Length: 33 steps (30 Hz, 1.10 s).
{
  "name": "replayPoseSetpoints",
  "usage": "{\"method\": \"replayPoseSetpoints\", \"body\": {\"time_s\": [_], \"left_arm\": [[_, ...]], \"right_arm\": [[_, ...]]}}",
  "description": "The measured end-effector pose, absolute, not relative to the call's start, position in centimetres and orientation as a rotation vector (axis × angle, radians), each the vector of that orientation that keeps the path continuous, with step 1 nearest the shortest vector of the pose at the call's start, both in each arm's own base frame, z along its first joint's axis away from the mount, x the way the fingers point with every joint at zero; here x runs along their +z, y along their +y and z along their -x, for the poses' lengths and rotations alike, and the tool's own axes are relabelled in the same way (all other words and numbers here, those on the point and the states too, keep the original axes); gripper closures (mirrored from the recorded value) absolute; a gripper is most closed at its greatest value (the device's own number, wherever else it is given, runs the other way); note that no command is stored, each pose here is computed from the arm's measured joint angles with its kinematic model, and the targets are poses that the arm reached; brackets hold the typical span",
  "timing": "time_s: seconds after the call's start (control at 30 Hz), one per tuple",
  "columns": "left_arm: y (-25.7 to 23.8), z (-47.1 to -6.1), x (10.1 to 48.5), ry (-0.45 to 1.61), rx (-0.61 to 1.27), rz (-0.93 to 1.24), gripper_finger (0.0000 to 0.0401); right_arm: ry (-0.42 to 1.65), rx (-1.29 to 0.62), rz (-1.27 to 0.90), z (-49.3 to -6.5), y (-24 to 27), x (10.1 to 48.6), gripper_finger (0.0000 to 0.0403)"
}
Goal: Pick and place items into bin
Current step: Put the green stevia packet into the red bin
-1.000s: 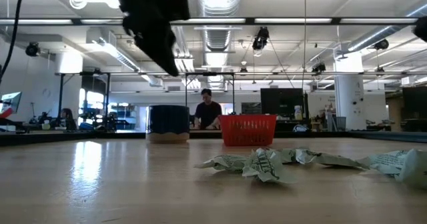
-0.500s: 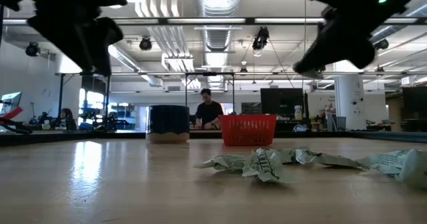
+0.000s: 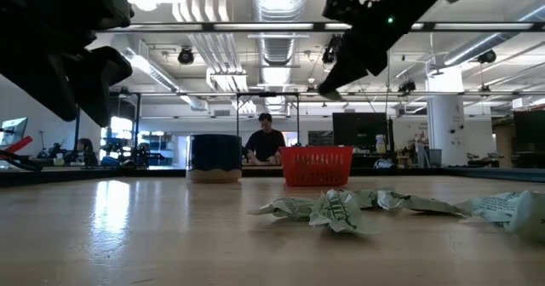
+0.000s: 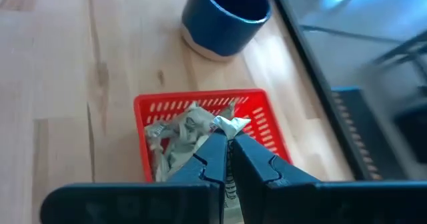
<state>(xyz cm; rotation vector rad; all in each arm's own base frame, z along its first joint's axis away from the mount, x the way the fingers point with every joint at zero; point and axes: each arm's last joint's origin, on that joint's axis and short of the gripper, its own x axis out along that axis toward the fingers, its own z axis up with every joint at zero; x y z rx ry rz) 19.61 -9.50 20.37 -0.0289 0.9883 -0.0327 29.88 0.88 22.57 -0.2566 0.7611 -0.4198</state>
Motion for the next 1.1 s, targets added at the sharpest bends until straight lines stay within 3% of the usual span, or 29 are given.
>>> {"method": "replayPoseSetpoints", "body": {"time_s": [0.5,0.87,1.1], "left_arm": [[-11.7,-19.1,19.7,1.014,-0.043,0.147,0.0193],[-12.7,-18.4,19.5,1.073,-0.074,0.246,0.0193],[-15.7,-17.4,18.7,1.102,-0.141,0.299,0.0193]], "right_arm": [[0.802,-0.307,0.082,-30.0,-6.6,21.7,0.0384],[0.790,-0.293,0.084,-30.0,-6.9,21.7,0.0283],[0.784,-0.102,0.011,-30.1,-6.0,21.5,0.0255]]}}
